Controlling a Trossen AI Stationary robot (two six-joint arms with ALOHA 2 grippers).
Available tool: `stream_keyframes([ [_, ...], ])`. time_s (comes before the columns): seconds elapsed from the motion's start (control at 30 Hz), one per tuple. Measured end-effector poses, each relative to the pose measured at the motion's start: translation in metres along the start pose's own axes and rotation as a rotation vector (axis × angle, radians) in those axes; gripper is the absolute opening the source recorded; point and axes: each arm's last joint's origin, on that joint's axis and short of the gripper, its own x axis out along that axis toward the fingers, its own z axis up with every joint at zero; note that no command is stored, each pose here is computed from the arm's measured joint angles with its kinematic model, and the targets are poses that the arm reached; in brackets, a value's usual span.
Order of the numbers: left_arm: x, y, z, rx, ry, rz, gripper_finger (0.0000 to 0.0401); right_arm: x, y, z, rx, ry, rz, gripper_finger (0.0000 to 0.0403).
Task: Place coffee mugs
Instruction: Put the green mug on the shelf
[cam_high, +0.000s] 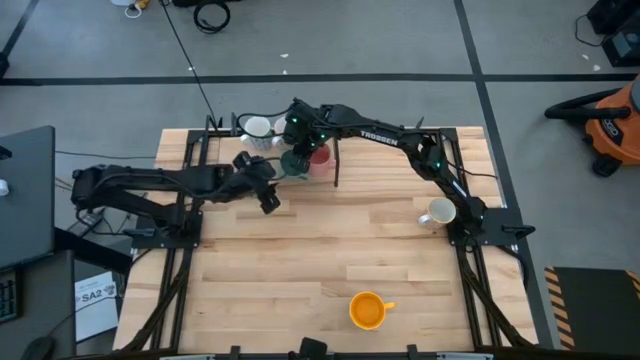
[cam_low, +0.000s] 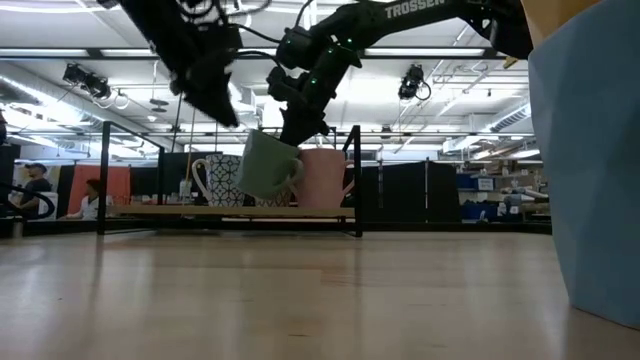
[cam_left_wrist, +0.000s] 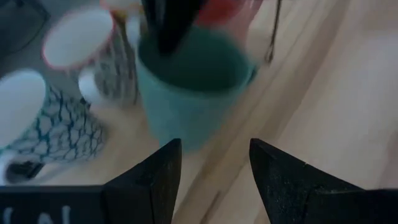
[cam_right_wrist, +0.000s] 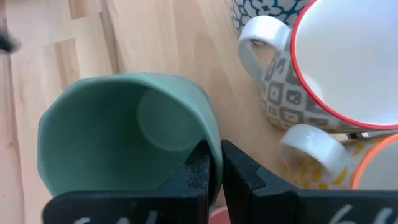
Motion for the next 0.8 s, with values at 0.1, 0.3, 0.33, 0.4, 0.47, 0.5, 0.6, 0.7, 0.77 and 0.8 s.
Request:
stream_keyframes([
  [0.1,0.012,-0.001,-0.004,0.057,0.066,0.027,0.0197,0.000,0.000,0.000,-0.001,-0.002,0.000,0.0029],
  [0.3,0.021,0.001,-0.012,0.108,0.152,0.054,0.0197,0.000,0.000,0.001,-0.001,-0.010,-0.001,0.0032],
  [0.33,0.020,0.000,-0.011,0.100,0.140,0.052,0.0197,0.000,0.000,0.001,-0.001,-0.012,-0.001,0.0033],
  [0.4,0.020,0.000,-0.010,0.100,0.138,0.051,0.0197,0.000,0.000,0.001,-0.002,-0.013,-0.001,0.0033],
  [0.47,0.019,0.001,-0.010,0.098,0.134,0.050,0.0197,0.000,0.000,0.001,-0.002,-0.014,-0.021,0.0034],
  [0.5,0.018,0.001,-0.010,0.096,0.131,0.050,0.0197,0.000,-0.001,0.001,-0.002,-0.014,-0.030,0.0034],
  [0.6,0.018,0.001,-0.010,0.098,0.134,0.050,0.0197,0.000,-0.001,0.002,-0.002,-0.015,-0.035,0.0034],
  [0.7,0.018,0.001,-0.010,0.100,0.134,0.050,0.0197,0.000,-0.001,0.002,-0.003,-0.021,-0.035,0.0034],
  [0.77,0.018,0.001,-0.010,0.100,0.134,0.050,0.0197,-0.001,-0.001,0.002,-0.002,-0.024,-0.035,0.0034],
  [0.8,0.018,0.001,-0.010,0.100,0.134,0.050,0.0197,-0.001,-0.001,0.003,-0.003,-0.024,-0.035,0.0034],
])
